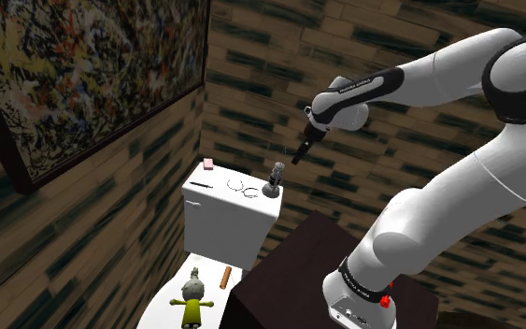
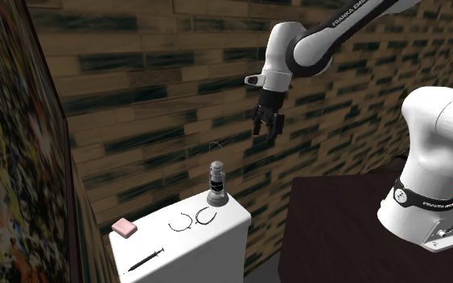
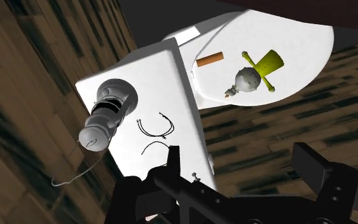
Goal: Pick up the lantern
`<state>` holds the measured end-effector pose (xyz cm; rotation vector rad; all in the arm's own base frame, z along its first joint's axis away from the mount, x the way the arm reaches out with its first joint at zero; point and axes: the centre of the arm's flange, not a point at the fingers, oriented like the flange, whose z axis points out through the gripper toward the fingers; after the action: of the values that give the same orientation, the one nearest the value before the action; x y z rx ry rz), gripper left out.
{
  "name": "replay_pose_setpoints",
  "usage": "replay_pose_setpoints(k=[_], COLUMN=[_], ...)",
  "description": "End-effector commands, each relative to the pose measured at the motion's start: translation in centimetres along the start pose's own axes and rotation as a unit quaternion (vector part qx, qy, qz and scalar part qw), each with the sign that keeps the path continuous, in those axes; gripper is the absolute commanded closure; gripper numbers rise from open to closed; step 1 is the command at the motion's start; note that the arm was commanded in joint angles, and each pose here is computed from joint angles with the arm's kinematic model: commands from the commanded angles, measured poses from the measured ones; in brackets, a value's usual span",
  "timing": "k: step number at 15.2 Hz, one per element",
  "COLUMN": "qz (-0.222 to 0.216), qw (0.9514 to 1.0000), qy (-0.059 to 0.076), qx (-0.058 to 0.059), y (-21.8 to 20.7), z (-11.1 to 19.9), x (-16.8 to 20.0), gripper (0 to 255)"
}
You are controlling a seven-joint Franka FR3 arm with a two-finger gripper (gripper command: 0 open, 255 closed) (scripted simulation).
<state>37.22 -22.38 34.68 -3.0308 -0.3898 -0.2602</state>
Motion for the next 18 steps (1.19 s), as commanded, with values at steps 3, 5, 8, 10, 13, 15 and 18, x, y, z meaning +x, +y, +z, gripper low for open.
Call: replay_pose_setpoints(k=[3,5,8,10,13,15,18], qz=[-0.012,-0.017,-0.025,-0.031,-0.039,-0.045,-0.053], qw=[0.9998,0.9996,0.9992,0.9987,0.9980,0.9974,0.9963], qy=[0.014,0.021,0.032,0.039,0.049,0.056,0.066], qx=[-0.004,-0.005,-0.007,-0.008,-0.009,-0.010,-0.012], y=[4.2,6.1,9.1,11.1,14.0,16.0,18.9], z=[3.2,4.9,7.4,9.1,11.6,13.2,15.6], x=[0.0,0.2,0.6,0.9,1.5,1.9,2.6], gripper=[0,0,0,0,0,0,0])
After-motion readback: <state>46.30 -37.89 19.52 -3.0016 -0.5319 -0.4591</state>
